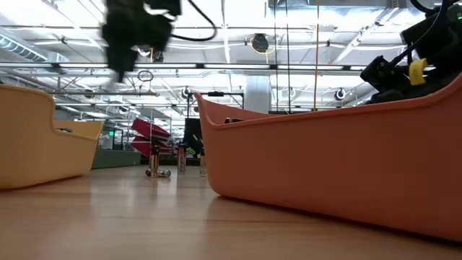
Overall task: Sort batteries
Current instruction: Put the silver battery into the yellow bin
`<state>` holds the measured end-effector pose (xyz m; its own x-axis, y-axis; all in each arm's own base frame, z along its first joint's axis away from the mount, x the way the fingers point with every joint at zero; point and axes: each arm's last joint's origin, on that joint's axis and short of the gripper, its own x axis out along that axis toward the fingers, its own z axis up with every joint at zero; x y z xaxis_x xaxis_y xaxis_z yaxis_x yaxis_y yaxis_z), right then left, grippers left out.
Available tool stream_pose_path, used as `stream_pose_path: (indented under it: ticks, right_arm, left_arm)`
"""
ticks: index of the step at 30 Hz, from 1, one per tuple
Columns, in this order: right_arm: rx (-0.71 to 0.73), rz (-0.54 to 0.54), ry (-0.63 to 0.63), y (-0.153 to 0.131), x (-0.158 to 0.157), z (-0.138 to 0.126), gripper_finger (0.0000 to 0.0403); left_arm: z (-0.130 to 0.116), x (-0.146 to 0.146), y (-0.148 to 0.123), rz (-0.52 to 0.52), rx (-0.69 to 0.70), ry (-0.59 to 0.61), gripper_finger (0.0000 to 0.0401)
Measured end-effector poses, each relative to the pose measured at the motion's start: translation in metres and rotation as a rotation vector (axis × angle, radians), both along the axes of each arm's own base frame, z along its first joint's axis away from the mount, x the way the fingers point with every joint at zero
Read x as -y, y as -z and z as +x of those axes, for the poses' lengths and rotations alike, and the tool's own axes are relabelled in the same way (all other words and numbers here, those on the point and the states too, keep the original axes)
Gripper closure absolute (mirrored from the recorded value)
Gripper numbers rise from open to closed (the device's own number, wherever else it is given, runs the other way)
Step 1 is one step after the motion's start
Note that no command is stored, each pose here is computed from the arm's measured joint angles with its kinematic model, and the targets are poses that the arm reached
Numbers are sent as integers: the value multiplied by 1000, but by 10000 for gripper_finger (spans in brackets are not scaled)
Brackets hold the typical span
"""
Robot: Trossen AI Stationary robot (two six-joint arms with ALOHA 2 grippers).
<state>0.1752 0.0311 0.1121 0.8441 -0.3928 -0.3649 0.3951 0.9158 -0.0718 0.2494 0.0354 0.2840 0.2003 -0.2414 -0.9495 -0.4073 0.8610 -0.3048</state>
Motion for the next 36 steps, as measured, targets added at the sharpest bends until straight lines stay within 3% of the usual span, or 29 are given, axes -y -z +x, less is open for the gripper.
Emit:
stream_pose_path:
  ticks: [3,7,15,20,23,31,36]
  right_arm:
    - [6,2,-12,0,-2,0,313]
    - [28,7,-27,-2,-5,0,313]
    - [60,16,-29,-5,-6,1,313]
    - [79,23,-29,-7,-6,2,313]
    - [85,24,-28,-7,-6,2,313]
    - [84,25,-28,-7,-6,2,313]
    - [90,26,-28,-8,-6,2,313]
  left_arm:
    - [-16,22,4,-90,-24,-24,347]
    - [-30,48,12,-130,-9,-65,347]
    - [-41,83,41,-128,-58,-84,347]
    - [-47,93,64,-97,-79,-119,344]
    - [-52,95,76,-56,-104,-169,322]
    - [-51,95,78,-42,-93,-207,267]
    - [-48,99,70,-183,-104,-168,264]
